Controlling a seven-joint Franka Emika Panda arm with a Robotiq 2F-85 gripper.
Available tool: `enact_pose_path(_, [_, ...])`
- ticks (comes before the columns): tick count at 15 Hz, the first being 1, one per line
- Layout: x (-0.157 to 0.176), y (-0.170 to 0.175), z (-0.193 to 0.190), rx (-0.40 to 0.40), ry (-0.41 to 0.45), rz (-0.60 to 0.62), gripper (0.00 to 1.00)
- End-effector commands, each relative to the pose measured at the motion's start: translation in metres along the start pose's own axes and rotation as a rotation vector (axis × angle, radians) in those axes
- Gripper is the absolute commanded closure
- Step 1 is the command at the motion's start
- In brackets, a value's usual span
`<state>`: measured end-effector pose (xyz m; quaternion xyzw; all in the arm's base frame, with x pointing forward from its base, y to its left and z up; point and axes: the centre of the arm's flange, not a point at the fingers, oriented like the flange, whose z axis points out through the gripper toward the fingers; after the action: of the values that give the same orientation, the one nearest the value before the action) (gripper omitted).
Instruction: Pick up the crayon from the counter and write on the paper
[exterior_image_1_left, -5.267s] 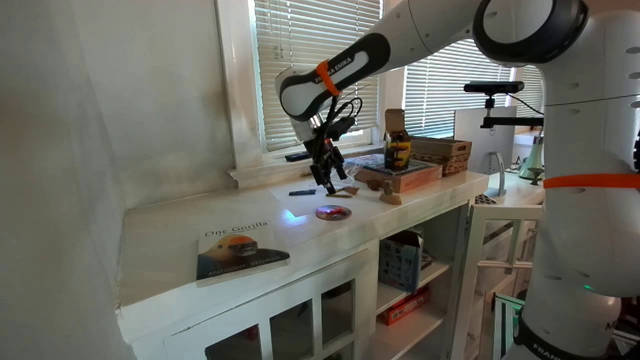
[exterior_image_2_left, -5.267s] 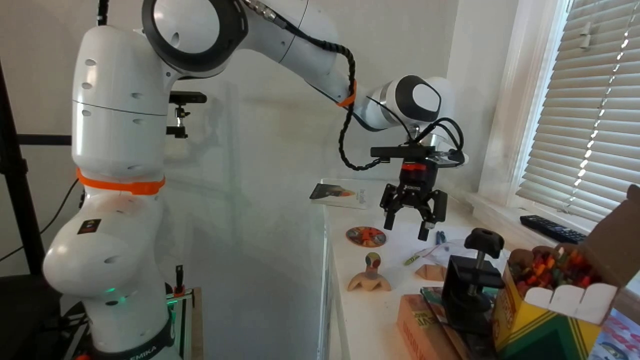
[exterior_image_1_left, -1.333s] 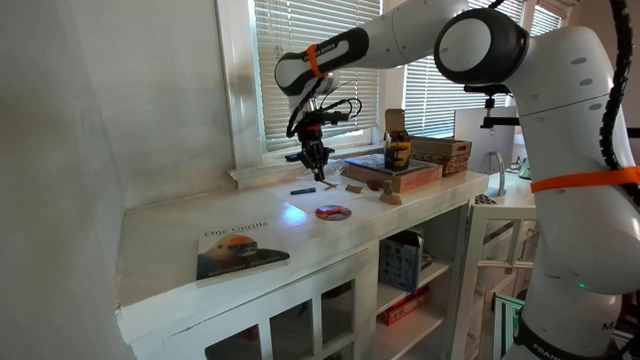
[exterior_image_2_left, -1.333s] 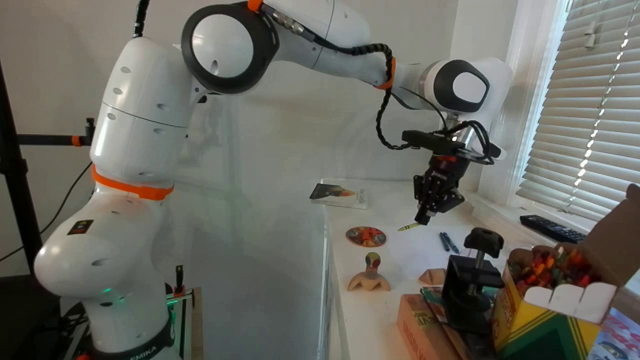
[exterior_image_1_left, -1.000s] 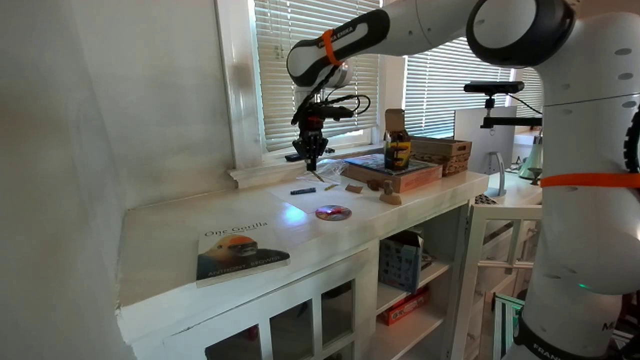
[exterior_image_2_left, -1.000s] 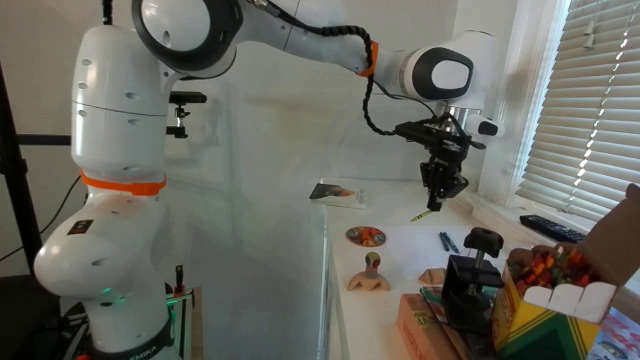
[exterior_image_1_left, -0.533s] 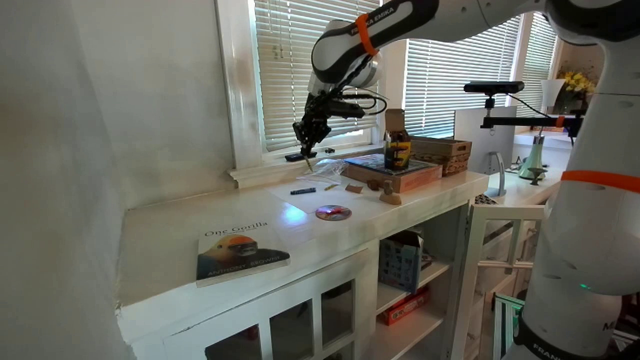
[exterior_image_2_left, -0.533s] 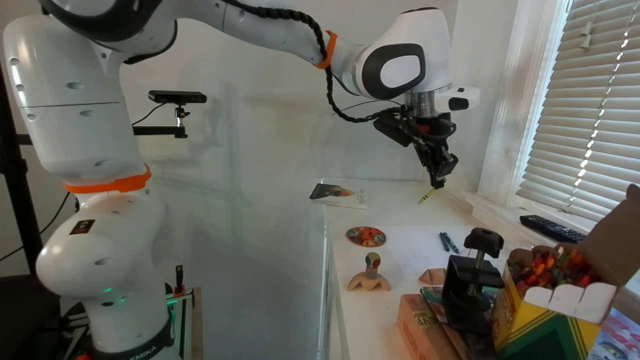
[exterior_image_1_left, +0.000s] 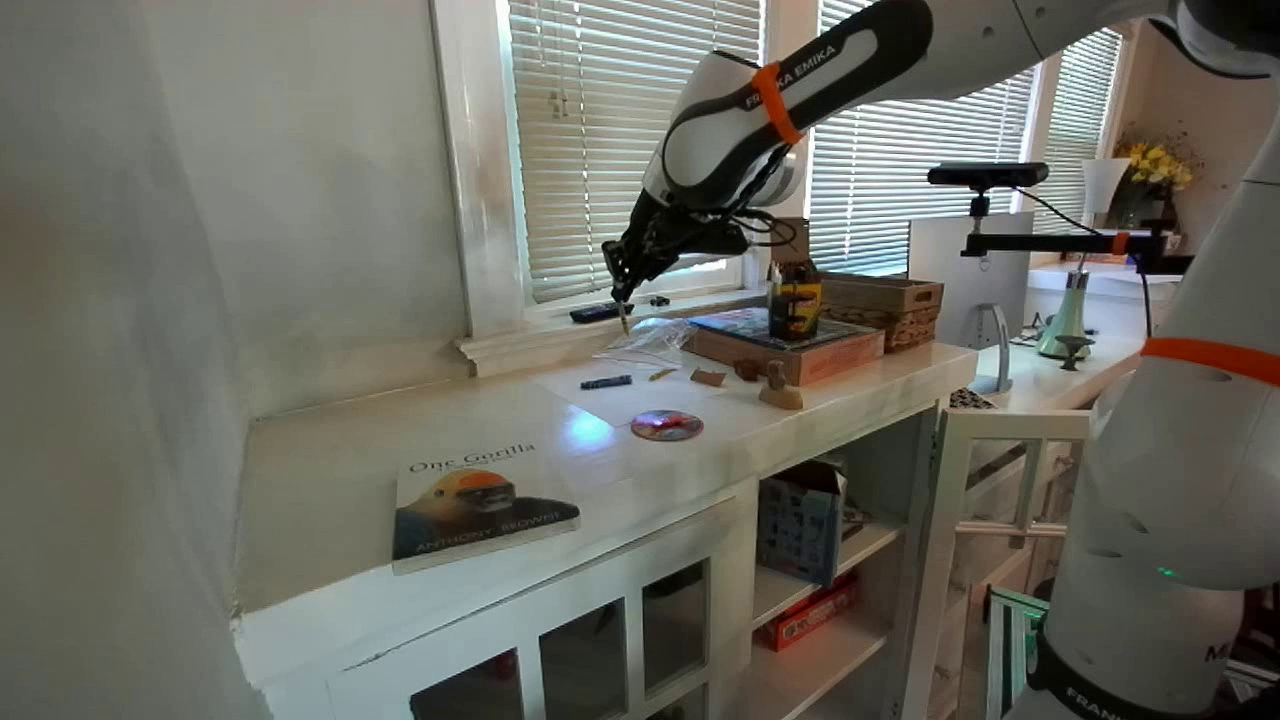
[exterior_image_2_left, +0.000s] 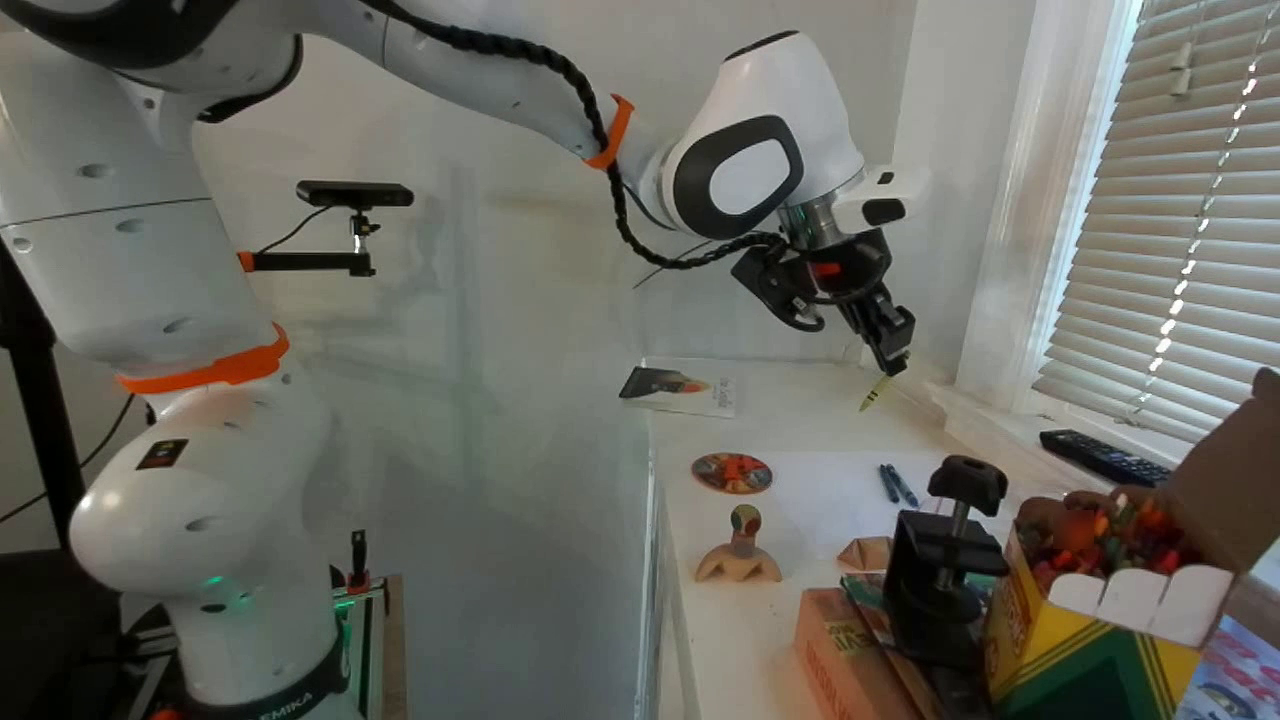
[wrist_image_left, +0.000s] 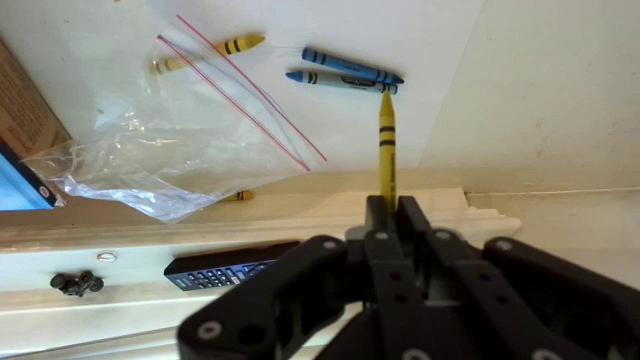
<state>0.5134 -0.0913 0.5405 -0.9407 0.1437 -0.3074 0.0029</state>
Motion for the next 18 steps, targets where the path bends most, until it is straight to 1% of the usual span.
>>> enact_pose_path(1, [0.001, 0.000, -0.001, 0.001, 0.003, 0.000, 0.98])
enact_pose_path(2, [-0.003, -0.002, 0.001, -0.019, 0.030, 0.000, 0.98])
enact_pose_path(5, [-0.023, 0.004, 0.011, -0.001, 0.099, 0.001, 0.98])
enact_pose_path(7, [-0.034, 0.006, 0.015, 0.014, 0.119, 0.007, 0.98])
enact_pose_path(10, [-0.052, 0.008, 0.022, 0.015, 0.157, 0.002, 0.98])
enact_pose_path(13, [-0.068, 0.005, 0.032, 0.017, 0.153, -0.012, 0.98])
enact_pose_path(16, [-0.082, 0.004, 0.044, 0.018, 0.131, -0.016, 0.98])
enact_pose_path(18, [-0.088, 0.007, 0.050, 0.023, 0.161, -0.024, 0.98])
